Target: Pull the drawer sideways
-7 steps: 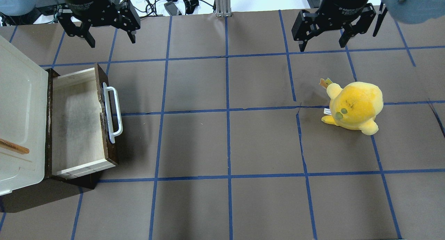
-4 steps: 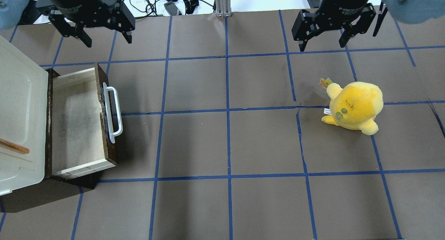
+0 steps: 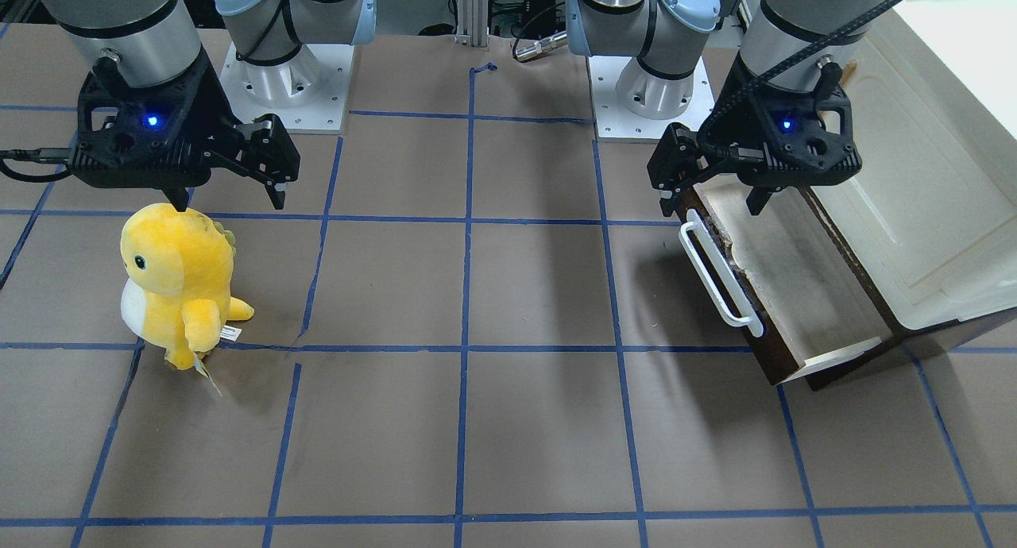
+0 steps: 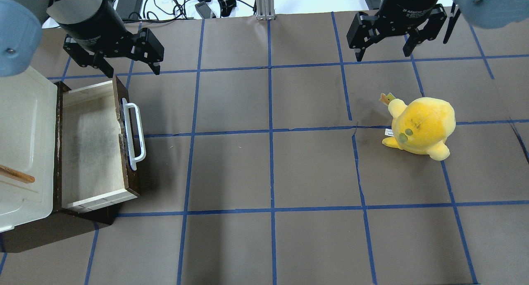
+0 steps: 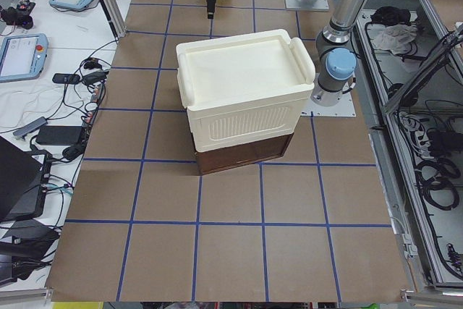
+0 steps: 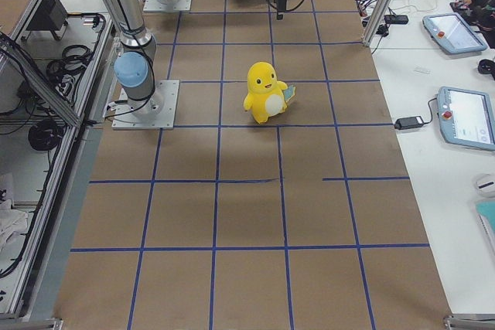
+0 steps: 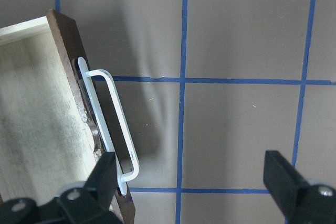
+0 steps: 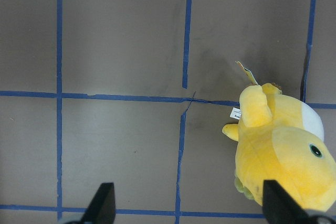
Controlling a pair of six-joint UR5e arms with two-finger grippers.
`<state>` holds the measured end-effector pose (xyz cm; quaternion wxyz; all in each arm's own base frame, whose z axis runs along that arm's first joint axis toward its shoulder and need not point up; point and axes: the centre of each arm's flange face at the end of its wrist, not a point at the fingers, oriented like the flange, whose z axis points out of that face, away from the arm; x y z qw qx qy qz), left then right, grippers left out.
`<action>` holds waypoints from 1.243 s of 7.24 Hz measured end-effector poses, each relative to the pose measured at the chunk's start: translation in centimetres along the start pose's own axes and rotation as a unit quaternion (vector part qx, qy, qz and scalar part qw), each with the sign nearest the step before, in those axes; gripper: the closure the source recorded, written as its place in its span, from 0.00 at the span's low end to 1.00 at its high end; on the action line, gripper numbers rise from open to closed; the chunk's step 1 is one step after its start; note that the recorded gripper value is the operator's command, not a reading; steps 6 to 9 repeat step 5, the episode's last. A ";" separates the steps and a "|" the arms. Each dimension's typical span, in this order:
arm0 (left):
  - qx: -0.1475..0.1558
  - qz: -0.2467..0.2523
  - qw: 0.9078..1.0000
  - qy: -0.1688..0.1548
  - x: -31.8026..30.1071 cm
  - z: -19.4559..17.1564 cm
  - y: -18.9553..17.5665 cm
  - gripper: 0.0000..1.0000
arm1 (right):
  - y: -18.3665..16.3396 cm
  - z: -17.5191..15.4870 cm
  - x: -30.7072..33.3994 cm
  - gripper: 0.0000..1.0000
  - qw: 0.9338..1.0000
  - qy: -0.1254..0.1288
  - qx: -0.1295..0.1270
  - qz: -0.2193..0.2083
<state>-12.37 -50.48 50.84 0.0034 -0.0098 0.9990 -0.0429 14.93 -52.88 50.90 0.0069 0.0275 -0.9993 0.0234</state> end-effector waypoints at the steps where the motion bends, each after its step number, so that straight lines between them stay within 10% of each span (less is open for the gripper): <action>1: -0.001 0.001 1.000 0.000 -0.1 -0.1 0.3 0.00 | 0.0 0.0 0.0 0.00 1.000 0.000 0.000 0.000; 9: -0.008 0.001 1.000 -0.002 -0.2 -0.7 0.9 0.00 | 0.0 0.0 0.0 0.00 1.000 0.001 0.000 0.000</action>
